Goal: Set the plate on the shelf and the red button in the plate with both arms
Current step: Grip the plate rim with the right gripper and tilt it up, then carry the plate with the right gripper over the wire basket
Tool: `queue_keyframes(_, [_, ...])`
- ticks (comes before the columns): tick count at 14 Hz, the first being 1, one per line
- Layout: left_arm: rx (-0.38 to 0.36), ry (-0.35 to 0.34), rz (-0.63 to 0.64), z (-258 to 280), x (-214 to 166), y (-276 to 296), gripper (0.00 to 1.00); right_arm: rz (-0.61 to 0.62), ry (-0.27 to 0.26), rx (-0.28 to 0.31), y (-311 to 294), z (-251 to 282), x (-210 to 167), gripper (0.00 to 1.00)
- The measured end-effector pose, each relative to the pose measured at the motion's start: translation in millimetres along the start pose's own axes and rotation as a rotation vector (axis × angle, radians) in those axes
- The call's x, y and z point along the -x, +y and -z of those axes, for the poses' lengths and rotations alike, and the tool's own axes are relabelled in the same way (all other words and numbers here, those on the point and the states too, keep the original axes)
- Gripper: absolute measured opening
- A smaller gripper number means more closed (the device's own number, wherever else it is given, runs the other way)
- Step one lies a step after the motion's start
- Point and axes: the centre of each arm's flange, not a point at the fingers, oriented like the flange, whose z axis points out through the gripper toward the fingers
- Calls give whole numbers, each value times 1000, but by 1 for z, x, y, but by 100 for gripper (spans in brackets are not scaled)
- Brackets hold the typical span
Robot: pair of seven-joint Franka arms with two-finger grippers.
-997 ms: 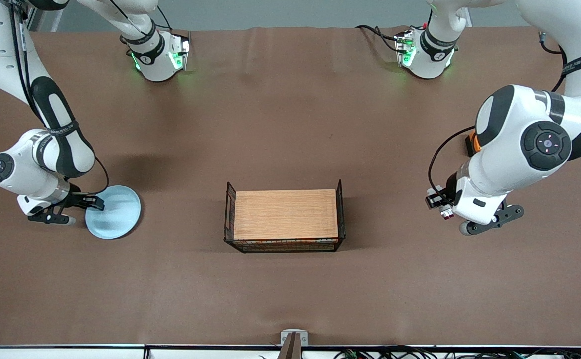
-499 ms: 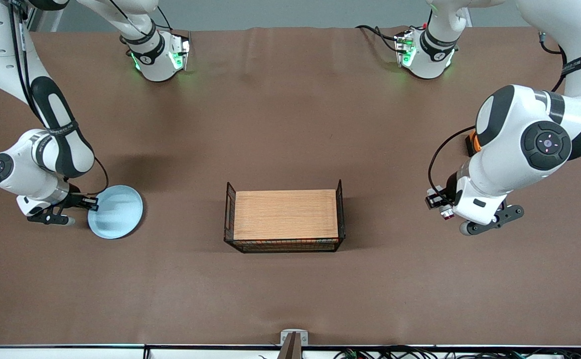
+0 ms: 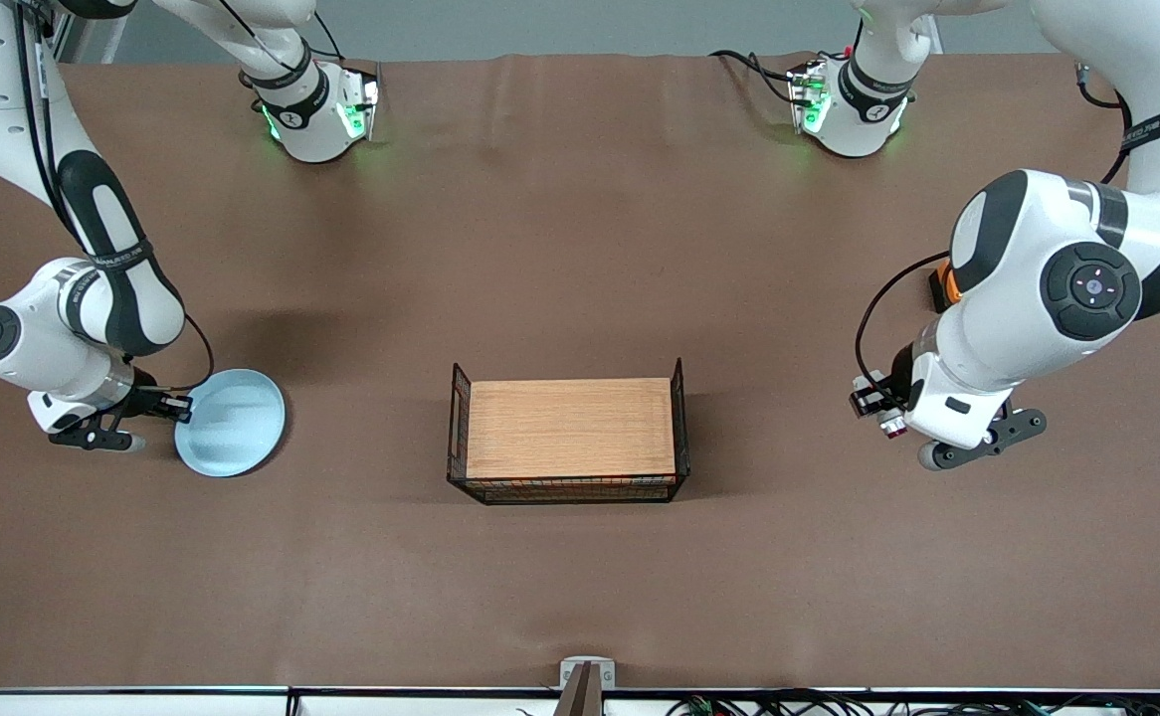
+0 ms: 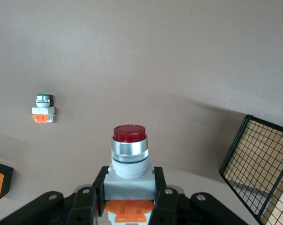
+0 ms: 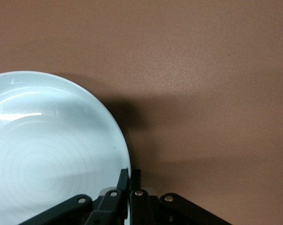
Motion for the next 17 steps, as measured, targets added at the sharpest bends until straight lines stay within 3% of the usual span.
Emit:
queue_keyframes(5, [-1, -2, 0, -2, 0, 0, 41, 6, -52, -20, -1, 21, -18, 3])
queue_keyframes(9, [-4, -9, 0, -6, -1, 0, 41, -10, -137, -68, -6, 62, -38, 3])
queue_keyframes(12, [-5, -13, 1, -9, -2, 0, 41, -74, -181, -129, -13, 113, -50, 3])
queue_keyframes(17, [-7, -17, 2, -11, -2, 0, 41, -315, -232, -128, -69, 219, -38, 3])
